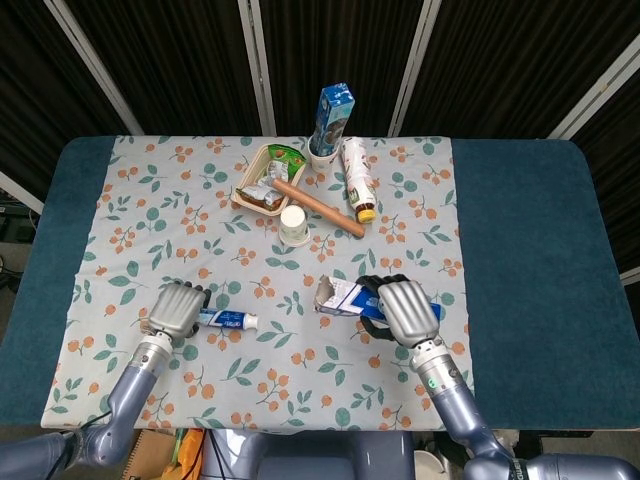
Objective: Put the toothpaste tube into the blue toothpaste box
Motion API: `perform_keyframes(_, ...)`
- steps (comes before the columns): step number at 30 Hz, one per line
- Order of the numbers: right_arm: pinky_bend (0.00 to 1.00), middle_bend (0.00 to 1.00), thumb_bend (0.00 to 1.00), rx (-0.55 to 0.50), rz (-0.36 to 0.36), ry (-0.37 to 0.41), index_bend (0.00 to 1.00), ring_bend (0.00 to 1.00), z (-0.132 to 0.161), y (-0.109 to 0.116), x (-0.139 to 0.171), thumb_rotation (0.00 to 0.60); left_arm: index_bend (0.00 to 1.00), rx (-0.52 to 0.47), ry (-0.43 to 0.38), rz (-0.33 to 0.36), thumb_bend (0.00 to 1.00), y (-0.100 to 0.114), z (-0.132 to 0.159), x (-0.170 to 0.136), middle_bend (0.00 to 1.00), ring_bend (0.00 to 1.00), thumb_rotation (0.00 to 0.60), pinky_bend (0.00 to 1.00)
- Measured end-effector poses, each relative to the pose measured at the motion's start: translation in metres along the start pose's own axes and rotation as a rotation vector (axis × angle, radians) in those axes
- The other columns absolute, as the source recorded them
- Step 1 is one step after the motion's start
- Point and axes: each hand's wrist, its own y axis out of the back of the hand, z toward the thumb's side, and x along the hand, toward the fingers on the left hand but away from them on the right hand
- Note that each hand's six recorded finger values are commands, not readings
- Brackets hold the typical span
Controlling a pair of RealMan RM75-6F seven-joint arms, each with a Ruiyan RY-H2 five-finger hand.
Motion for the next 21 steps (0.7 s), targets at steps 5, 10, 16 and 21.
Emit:
perform_keyframes(5,0.34,0.47,0.36,0.001,-0.008,-0.002,0.36,0.43,-0.002,0.005,0.002,0.6,0.73,0.012,0.003,0.028,0.44,0.003,0.002,0.001,0.75,0.69,0.6,0.74)
perform_keyframes(10,0.34,0.47,0.36,-0.015,-0.014,-0.004,0.36,0.43,-0.003,0.009,0.005,0.6,0.73,0.026,-0.028,0.116,0.44,0.024,0.007,0.002,0.75,0.69,0.6,0.74)
perform_keyframes(16,0.34,0.47,0.36,-0.041,-0.016,-0.01,0.36,0.43,-0.004,0.012,0.01,0.6,0.73,0.071,-0.11,0.294,0.44,0.082,0.015,0.002,0.75,0.69,0.6,0.74)
perform_keyframes(21,0.34,0.47,0.36,-0.058,-0.017,-0.012,0.36,0.43,-0.004,0.014,0.014,0.6,0.73,0.151,-0.186,0.434,0.44,0.14,0.021,0.002,0.75,0.69,0.6,0.74)
